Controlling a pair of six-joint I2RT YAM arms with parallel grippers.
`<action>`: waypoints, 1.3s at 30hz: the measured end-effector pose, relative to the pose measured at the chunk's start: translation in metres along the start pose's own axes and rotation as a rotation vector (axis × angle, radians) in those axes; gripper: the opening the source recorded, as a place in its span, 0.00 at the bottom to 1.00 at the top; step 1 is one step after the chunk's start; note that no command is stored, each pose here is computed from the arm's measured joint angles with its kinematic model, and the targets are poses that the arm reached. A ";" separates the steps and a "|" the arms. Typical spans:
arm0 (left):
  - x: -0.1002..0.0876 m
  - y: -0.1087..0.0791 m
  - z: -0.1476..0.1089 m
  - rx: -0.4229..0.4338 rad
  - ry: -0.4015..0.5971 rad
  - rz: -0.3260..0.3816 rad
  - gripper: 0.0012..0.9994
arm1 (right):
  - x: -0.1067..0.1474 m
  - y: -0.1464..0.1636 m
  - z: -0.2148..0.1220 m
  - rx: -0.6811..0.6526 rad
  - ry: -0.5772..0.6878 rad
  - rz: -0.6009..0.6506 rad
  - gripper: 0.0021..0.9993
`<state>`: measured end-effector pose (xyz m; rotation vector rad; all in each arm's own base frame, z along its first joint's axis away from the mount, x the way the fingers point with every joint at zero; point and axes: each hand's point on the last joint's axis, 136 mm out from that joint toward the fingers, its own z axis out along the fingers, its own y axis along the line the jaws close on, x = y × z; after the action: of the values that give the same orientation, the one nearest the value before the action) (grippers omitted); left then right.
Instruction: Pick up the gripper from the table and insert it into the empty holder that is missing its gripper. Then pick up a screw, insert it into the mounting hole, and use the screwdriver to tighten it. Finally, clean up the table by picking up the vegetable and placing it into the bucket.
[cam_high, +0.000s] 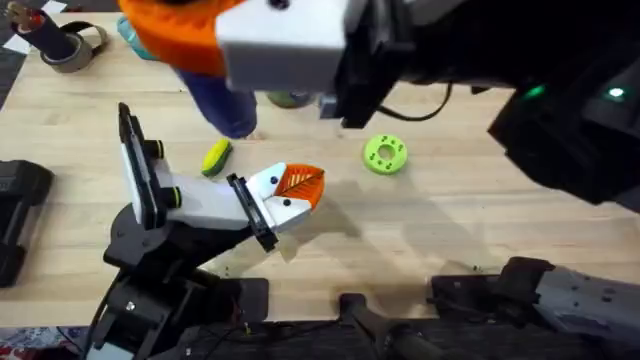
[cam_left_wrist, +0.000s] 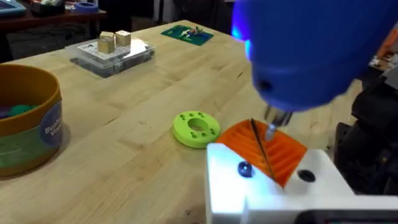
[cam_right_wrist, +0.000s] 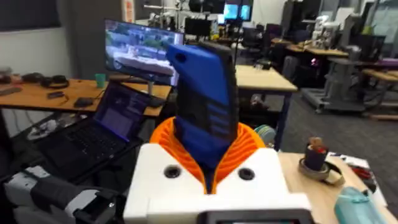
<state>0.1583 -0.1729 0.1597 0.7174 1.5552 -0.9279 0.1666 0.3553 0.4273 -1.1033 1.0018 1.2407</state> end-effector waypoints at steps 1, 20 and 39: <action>0.000 0.000 0.000 0.000 0.000 0.000 0.01 | 0.003 0.000 0.002 -0.003 0.007 0.008 0.03; 0.000 0.000 0.000 0.000 0.000 0.000 0.01 | 0.043 0.001 0.000 -0.011 0.102 0.095 0.03; 0.000 0.000 0.000 0.000 0.000 0.000 0.01 | 0.073 0.003 -0.006 -0.007 0.138 0.127 0.03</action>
<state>0.1583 -0.1729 0.1597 0.7174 1.5552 -0.9279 0.1691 0.3641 0.3545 -1.1572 1.1881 1.2836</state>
